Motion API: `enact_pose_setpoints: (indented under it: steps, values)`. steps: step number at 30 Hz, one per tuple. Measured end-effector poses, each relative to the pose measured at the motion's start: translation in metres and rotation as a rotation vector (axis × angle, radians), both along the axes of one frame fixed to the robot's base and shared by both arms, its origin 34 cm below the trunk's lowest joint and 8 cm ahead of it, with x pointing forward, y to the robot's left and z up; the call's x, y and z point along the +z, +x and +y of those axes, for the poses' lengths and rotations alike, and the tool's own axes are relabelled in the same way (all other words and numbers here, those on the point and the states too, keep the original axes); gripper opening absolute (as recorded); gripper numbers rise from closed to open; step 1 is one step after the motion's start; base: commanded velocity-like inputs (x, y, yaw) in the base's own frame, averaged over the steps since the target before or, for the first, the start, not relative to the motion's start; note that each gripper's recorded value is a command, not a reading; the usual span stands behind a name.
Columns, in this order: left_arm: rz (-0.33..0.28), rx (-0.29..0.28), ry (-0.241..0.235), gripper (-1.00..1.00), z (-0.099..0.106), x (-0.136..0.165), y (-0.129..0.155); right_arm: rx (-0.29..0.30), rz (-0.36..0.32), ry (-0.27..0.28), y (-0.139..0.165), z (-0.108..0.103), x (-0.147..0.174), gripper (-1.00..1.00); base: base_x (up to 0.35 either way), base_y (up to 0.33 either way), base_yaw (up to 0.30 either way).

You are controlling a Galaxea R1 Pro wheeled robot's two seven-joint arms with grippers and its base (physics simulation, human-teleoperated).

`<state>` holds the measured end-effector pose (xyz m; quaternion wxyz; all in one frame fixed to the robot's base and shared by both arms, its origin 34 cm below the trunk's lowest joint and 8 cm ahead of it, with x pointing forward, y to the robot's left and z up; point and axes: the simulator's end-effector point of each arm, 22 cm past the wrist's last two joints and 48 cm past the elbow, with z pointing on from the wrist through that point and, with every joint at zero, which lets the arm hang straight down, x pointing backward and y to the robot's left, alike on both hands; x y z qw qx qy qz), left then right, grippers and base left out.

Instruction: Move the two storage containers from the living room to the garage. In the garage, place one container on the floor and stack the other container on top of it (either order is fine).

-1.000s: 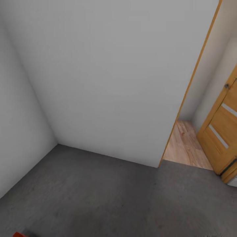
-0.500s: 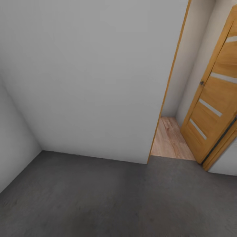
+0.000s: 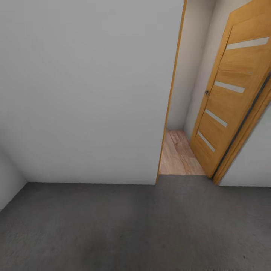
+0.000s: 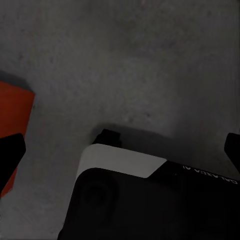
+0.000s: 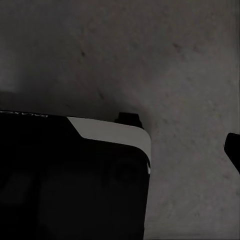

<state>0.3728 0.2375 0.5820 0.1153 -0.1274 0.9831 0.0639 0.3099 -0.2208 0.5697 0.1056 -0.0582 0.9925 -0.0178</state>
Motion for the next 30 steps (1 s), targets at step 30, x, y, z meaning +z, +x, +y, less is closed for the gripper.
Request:
enact_pose_setpoints:
  steps: [30]
  values:
    - [0.053, -0.011, -0.035, 1.0, -0.019, -0.004, -0.019, -0.002, 0.012, -0.001, -0.007, 0.0, -0.001, 1.0, 0.003, 0.001, -0.282]
